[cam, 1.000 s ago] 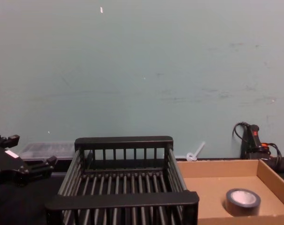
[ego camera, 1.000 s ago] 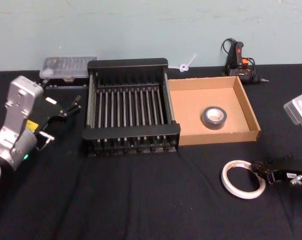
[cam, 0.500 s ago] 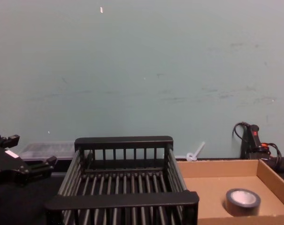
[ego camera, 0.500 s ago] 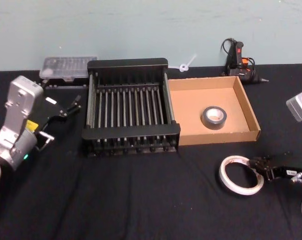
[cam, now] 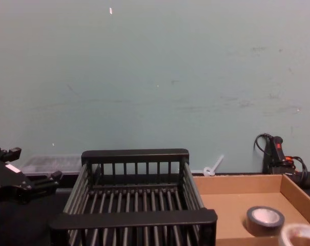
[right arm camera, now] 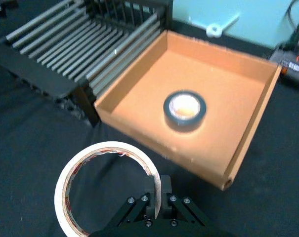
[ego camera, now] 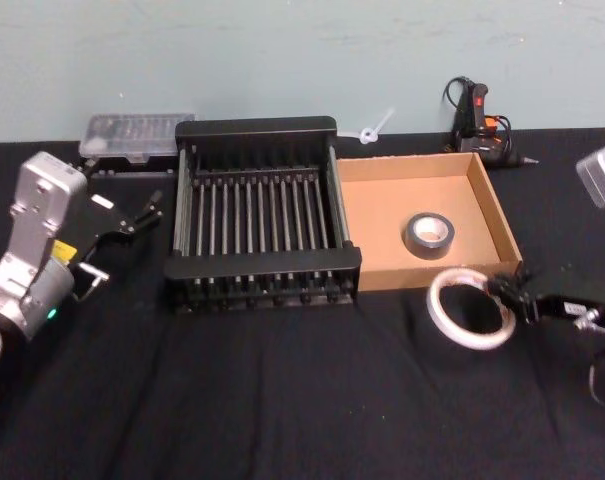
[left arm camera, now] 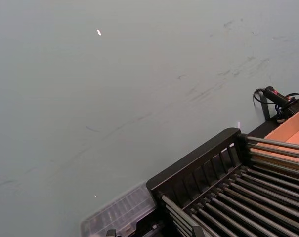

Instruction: Pick up the white tape and place it into the black box , Pick up the silver tape and place it into the brown box.

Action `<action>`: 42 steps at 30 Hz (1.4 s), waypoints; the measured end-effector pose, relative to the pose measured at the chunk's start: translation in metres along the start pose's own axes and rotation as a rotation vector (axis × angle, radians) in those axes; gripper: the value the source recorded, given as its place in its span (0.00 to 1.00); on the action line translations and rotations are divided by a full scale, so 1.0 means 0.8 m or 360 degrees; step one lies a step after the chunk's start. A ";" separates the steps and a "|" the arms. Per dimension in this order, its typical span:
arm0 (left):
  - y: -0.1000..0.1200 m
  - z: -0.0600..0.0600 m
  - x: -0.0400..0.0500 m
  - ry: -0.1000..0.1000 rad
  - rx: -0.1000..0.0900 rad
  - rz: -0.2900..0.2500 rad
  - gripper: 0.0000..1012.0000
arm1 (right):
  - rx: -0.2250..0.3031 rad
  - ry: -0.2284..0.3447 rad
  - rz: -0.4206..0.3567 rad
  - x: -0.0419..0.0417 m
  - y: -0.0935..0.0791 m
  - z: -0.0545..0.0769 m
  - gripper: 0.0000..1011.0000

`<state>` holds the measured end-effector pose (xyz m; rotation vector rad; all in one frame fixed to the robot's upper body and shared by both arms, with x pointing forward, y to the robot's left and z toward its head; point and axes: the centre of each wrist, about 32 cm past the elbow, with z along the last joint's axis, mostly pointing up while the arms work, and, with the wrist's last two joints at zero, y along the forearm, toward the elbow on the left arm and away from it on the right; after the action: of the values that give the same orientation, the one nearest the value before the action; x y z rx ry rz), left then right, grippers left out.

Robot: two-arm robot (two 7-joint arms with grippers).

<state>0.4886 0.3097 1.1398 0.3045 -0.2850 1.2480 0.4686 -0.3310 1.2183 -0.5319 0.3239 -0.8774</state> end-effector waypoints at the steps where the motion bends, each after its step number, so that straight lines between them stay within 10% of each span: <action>1: 0.000 0.000 0.000 0.0000 0.0000 0.0000 0.99 | 0.0022 -0.0013 -0.0002 0.000 0.002 0.004 0.08; 21: 0.000 0.000 0.000 0.0000 0.0000 0.0000 0.99 | 0.0233 -0.0170 -0.0004 -0.007 0.050 0.062 0.08; 42: 0.000 0.000 0.000 0.0000 0.0000 0.0000 0.99 | 0.0272 -0.0283 0.0089 -0.023 0.114 0.112 0.08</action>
<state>0.4886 0.3097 1.1398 0.3045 -0.2850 1.2480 0.5590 -0.2412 1.2418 -0.4366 0.0998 -0.7892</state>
